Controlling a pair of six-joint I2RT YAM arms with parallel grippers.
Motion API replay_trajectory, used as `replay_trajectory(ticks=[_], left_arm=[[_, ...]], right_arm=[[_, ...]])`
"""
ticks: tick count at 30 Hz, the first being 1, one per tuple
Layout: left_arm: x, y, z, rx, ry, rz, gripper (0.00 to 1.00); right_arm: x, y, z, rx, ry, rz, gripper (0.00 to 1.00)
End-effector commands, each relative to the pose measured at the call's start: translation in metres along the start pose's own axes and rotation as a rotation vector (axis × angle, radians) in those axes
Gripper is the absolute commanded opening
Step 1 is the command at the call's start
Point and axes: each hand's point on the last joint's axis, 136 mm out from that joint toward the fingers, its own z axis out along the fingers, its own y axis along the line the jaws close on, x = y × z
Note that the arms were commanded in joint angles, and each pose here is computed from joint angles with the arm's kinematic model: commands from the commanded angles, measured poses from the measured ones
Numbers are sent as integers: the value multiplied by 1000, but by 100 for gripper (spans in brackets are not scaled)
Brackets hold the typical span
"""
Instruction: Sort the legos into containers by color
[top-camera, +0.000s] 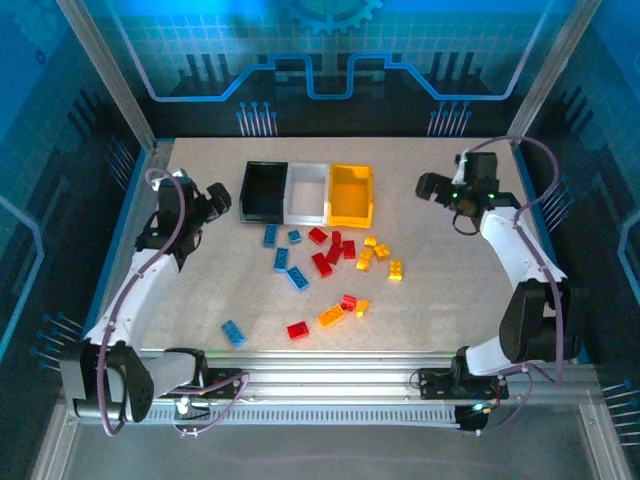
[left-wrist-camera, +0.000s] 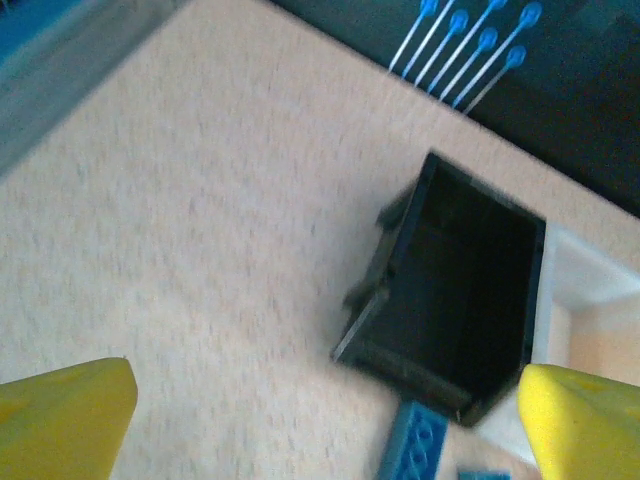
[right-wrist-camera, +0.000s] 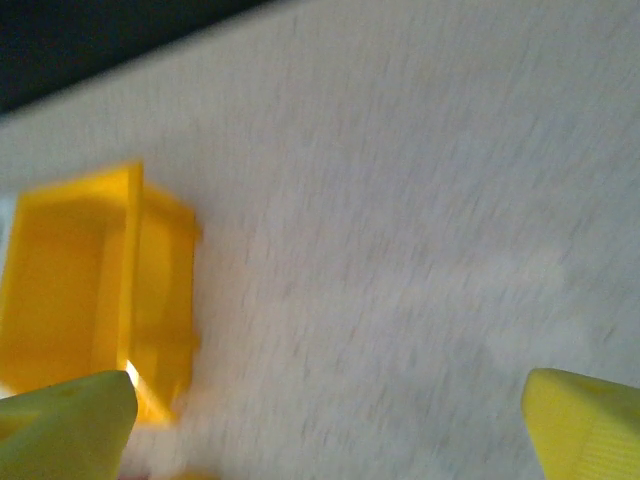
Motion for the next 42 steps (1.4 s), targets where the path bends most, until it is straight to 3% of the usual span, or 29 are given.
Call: replay_trajectory(ticks=[1,6,13,19,27,42], left_arm=[[47,-9,-25,9,203,-43,99],[96,-32,-50,70,332,87,99],[129,-34,-65,143,413,78,99],[136,-39,-67,176,445,59,99],[139,-43,-67,194,465,57,99],[137,-39,-77,183,481,105,99]], right_arm=[[87,18,-7,-24,366,15,100],[148,38,-19,-53,519,-99,97],[192,35,-31,-19,631,-132,82],[209,24,-25,26,659,-162,70],[208,18,-1,102,637,-164,61],[204,23,36,216,621,-244,56]])
